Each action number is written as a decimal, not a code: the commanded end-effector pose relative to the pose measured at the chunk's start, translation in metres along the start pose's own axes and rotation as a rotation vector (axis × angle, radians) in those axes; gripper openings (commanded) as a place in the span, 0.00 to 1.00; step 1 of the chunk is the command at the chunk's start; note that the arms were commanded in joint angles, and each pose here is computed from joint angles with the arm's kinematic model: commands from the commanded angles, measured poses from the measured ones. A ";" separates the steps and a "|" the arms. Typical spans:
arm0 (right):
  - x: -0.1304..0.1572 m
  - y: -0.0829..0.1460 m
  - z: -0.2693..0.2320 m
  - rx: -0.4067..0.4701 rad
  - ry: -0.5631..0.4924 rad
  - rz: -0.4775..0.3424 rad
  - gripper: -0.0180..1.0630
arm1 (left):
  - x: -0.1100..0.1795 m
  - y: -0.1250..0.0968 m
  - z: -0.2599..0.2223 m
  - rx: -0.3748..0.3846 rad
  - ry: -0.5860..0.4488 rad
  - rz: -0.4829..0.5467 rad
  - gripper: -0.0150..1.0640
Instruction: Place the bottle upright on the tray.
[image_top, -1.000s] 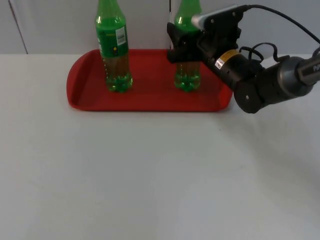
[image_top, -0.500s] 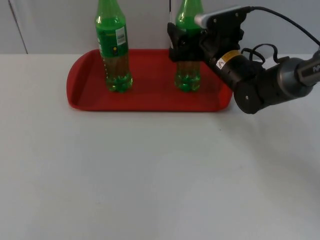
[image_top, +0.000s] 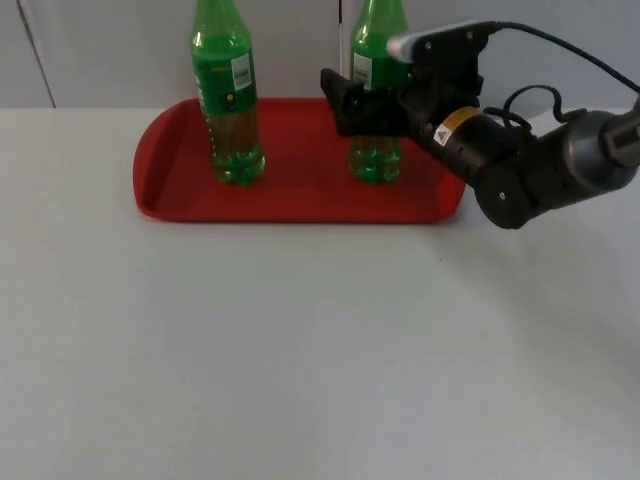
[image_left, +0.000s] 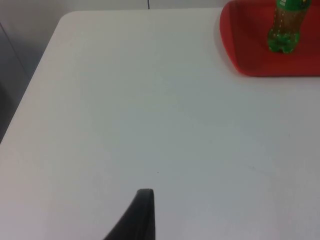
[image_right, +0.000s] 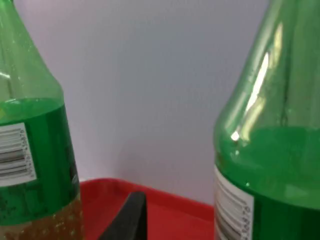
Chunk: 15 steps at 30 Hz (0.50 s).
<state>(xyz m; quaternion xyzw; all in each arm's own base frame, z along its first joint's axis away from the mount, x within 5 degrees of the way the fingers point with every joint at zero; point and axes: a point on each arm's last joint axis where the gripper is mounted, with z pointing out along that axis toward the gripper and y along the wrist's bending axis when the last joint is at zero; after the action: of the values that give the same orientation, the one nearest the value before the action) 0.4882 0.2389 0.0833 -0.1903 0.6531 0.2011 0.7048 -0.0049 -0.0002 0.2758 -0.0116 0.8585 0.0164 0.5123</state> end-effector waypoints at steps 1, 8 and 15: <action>-0.016 0.004 -0.002 -0.011 -0.003 0.003 0.99 | 0.001 0.000 0.001 0.002 0.000 -0.002 0.99; -0.033 0.006 -0.031 0.022 0.282 0.028 0.99 | 0.001 0.000 0.001 0.002 0.000 -0.002 0.99; -0.068 0.011 -0.074 0.062 0.551 0.044 0.99 | 0.001 0.000 0.001 0.002 0.000 -0.002 0.99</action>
<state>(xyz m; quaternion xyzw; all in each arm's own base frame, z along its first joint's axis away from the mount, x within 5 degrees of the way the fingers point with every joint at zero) 0.4250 0.2071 0.1335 -0.1945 0.8213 0.1436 0.5167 -0.0049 -0.0002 0.2758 -0.0116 0.8585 0.0164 0.5123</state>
